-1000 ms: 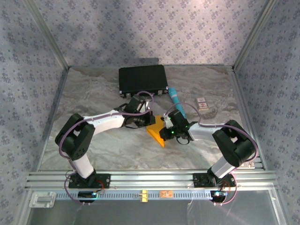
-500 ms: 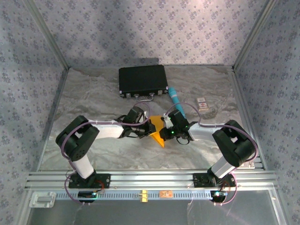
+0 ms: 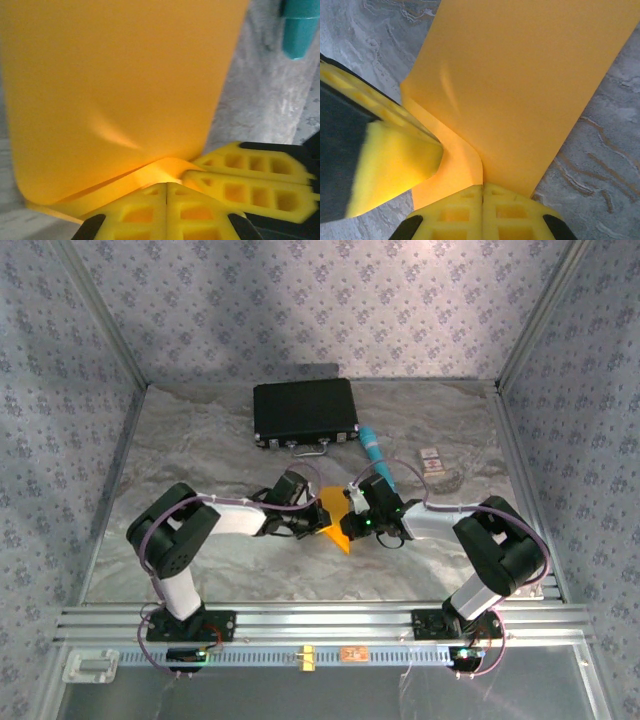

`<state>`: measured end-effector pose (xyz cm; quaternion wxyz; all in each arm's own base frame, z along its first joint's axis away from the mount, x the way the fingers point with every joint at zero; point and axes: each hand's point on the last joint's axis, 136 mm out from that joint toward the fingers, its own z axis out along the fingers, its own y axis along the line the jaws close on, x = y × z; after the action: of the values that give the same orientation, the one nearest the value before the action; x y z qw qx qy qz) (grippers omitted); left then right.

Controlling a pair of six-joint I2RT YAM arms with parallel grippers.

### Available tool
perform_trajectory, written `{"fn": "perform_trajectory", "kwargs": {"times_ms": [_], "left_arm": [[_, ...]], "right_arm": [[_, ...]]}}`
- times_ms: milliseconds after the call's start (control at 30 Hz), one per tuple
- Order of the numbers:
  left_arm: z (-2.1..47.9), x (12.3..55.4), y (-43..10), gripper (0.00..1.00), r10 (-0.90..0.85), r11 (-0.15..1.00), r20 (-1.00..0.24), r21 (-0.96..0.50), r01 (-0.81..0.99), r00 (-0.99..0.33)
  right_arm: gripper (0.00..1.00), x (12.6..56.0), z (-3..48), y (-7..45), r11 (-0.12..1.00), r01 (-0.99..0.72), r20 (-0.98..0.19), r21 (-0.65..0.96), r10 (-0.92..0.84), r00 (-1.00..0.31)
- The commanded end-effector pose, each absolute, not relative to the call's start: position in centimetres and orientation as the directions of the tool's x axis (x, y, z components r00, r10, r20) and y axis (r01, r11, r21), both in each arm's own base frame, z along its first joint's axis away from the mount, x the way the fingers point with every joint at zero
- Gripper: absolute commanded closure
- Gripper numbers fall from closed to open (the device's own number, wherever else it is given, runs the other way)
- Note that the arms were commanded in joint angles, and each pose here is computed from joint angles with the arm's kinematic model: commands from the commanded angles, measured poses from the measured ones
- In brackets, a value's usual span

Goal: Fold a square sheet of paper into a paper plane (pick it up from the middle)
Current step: Third fold the triangle at the center of the table.

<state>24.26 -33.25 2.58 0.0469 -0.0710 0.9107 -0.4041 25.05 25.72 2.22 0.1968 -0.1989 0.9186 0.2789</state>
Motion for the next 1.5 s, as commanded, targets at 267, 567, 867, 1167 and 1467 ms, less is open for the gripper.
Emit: {"fn": "perform_trajectory", "kwargs": {"times_ms": [267, 567, 867, 1167, 1467], "left_arm": [[-0.5, 23.2, -31.6, 1.0, -0.16, 0.738, -0.02, -0.666, -0.107, -0.987], [-0.7, 23.2, -31.5, 1.0, -0.151, 0.749, -0.022, -0.655, -0.1, -0.988], [-0.4, 23.3, -31.6, 1.0, -0.147, 0.748, -0.031, -0.657, -0.091, -0.989], [-0.4, 23.4, -31.6, 1.0, -0.143, 0.752, -0.031, -0.653, -0.088, -0.989], [-0.4, 23.4, -31.7, 1.0, -0.143, 0.752, -0.03, -0.653, -0.089, -0.989]], "right_arm": [[0.94, 24.6, 1.8, 25.3, 0.774, -0.449, -0.441, 0.446, -0.246, -0.863], [0.62, 25.0, 6.9, 24.3, 0.763, -0.385, -0.444, 0.519, -0.144, -0.884], [0.93, 20.5, 6.6, 27.5, 0.665, -0.308, -0.255, 0.681, -0.179, -0.95], [0.99, 21.2, 5.1, 28.2, 0.716, -0.285, -0.227, 0.637, -0.18, -0.957], [1.0, 20.8, 3.5, 28.6, 0.74, -0.268, -0.183, 0.617, -0.197, -0.963]]}}
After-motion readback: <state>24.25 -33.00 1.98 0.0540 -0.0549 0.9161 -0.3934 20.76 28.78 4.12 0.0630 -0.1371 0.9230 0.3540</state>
